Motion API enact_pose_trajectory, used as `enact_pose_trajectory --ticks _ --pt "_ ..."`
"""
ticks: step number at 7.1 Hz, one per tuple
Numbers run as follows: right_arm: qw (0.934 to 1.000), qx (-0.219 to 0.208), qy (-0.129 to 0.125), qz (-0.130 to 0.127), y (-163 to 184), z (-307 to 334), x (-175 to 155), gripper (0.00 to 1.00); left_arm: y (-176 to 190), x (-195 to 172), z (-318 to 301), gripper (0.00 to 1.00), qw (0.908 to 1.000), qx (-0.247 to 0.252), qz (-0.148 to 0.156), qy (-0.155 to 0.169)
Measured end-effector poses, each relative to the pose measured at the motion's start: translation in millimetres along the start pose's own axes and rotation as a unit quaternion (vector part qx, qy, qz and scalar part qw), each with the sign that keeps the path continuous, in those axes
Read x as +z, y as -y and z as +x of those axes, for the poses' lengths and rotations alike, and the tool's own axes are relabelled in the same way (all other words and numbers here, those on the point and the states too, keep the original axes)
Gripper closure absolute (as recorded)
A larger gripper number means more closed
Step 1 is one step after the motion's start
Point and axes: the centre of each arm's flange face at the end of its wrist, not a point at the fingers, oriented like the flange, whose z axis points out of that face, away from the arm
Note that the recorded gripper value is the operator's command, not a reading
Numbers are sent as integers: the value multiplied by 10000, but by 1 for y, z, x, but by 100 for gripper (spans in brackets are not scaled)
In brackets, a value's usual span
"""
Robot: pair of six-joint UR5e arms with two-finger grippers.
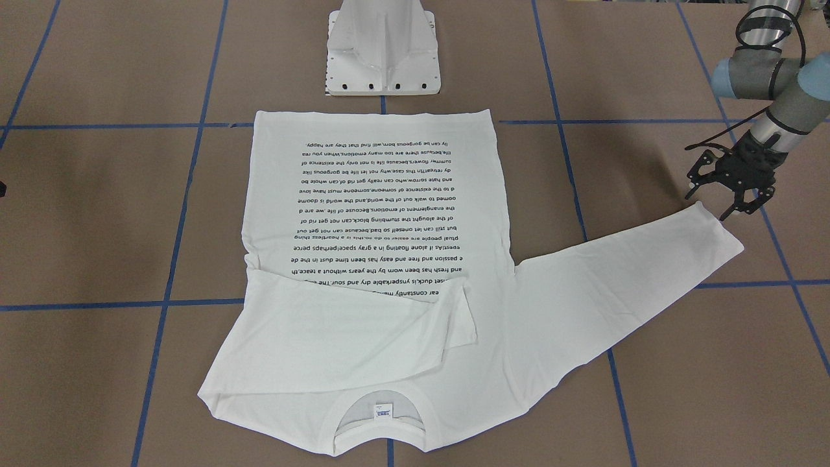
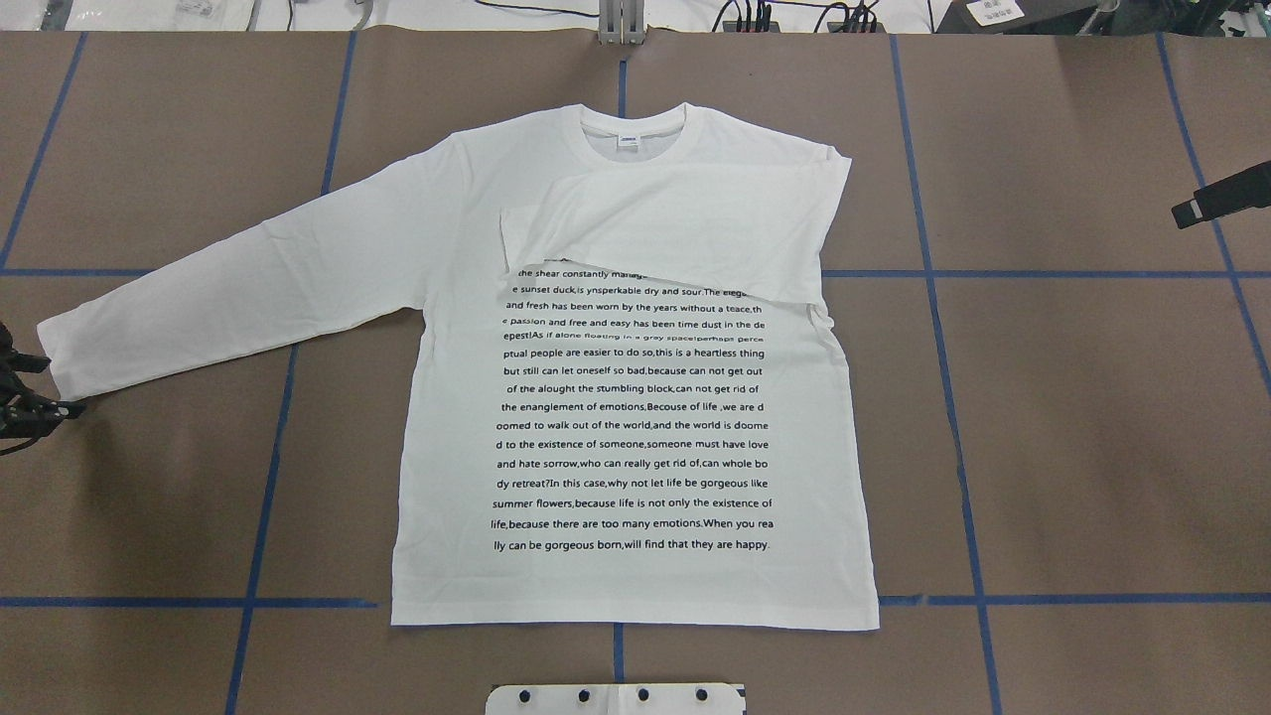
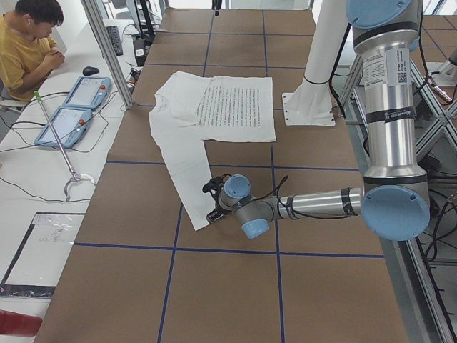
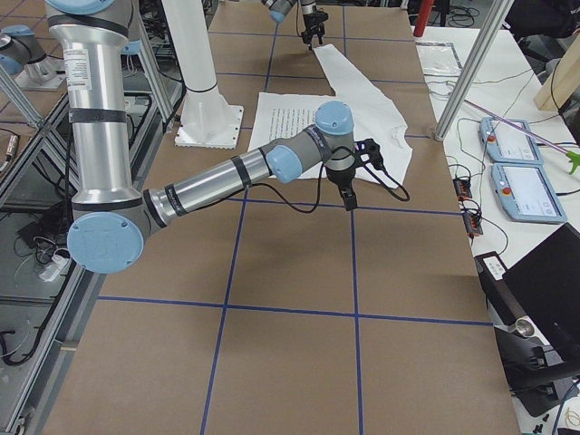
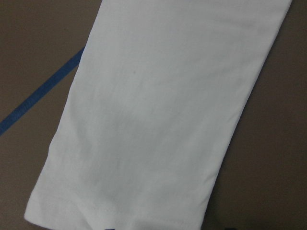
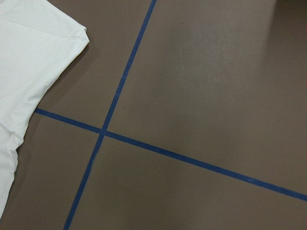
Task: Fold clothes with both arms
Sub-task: 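Reach the left gripper to the other sleeve cuff and grasp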
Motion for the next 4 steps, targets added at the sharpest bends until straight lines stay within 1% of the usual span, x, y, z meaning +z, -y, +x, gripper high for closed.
enact_pose_trajectory --ticks 1,2,3,4 --pt "10000 3 -2 -5 -1 0 0 0 0 1 0 45 10000 5 -4 9" --pt "10000 8 -3 -9 -1 1 1 0 0 1 0 75 10000 5 -5 15" --pt "10000 12 -3 -11 -1 1 1 0 0 1 0 100 10000 6 -5 19" --pt "10000 17 -4 -12 -1 1 1 0 0 1 0 100 10000 7 -4 21"
